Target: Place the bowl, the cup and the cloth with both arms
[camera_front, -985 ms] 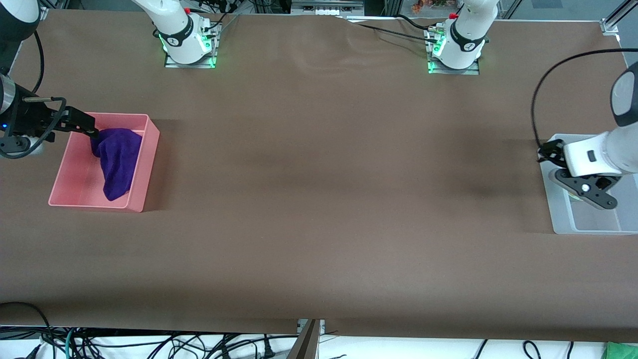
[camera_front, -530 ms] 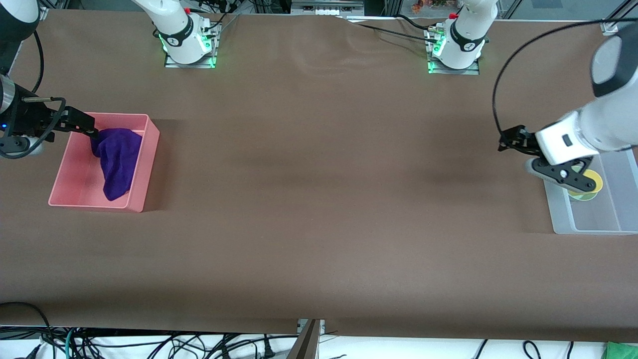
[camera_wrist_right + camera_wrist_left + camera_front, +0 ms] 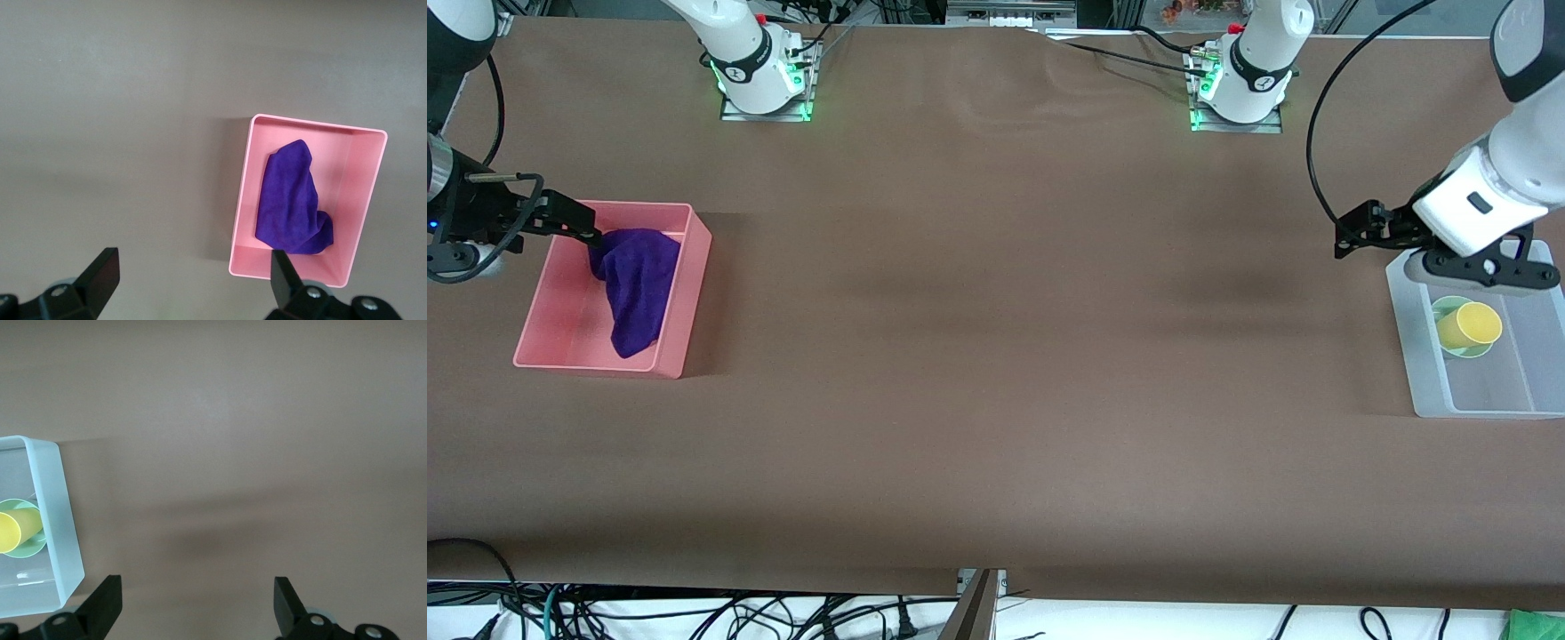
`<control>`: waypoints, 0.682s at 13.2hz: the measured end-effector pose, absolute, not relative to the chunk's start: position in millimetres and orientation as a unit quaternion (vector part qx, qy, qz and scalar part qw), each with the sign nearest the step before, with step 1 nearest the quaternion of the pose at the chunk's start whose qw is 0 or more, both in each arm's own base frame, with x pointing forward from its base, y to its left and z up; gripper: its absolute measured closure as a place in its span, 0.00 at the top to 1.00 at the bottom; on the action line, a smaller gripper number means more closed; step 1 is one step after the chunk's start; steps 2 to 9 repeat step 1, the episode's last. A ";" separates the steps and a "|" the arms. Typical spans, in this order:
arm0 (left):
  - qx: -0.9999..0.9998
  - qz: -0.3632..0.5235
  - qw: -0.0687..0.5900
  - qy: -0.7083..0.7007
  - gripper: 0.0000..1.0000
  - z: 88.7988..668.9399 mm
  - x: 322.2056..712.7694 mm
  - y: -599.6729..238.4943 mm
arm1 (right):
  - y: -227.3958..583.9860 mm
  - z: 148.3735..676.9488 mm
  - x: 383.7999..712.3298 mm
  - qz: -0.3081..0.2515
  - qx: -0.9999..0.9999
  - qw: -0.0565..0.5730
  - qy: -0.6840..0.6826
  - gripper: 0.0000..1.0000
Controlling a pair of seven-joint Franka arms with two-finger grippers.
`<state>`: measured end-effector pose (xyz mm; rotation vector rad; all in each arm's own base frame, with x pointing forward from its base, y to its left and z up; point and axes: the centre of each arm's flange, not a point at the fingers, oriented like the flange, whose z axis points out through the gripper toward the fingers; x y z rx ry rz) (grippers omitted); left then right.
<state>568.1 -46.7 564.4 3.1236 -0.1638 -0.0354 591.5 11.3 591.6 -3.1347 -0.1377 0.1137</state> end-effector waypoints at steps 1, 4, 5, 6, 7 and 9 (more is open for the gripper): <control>0.999 -0.001 0.006 -0.051 1.00 561.2 560.4 -46.9 | 10.9 591.7 591.5 0.036 -0.998 0.001 -0.044 1.00; 0.999 -0.001 0.006 -0.051 1.00 561.2 560.4 -46.9 | 10.9 591.7 591.5 0.036 -0.998 0.001 -0.044 1.00; 0.999 -0.001 0.006 -0.051 1.00 561.2 560.4 -46.9 | 10.9 591.7 591.5 0.036 -0.998 0.001 -0.044 1.00; 0.999 -0.001 0.006 -0.051 1.00 561.2 560.4 -46.9 | 10.9 591.7 591.5 0.036 -0.998 0.001 -0.044 1.00; 0.999 -0.001 0.006 -0.051 1.00 561.2 560.4 -46.9 | 10.9 591.7 591.5 0.036 -0.998 0.001 -0.044 1.00; 0.999 -0.001 0.006 -0.051 1.00 561.2 560.4 -46.9 | 10.9 591.7 591.5 0.036 -0.998 0.001 -0.044 1.00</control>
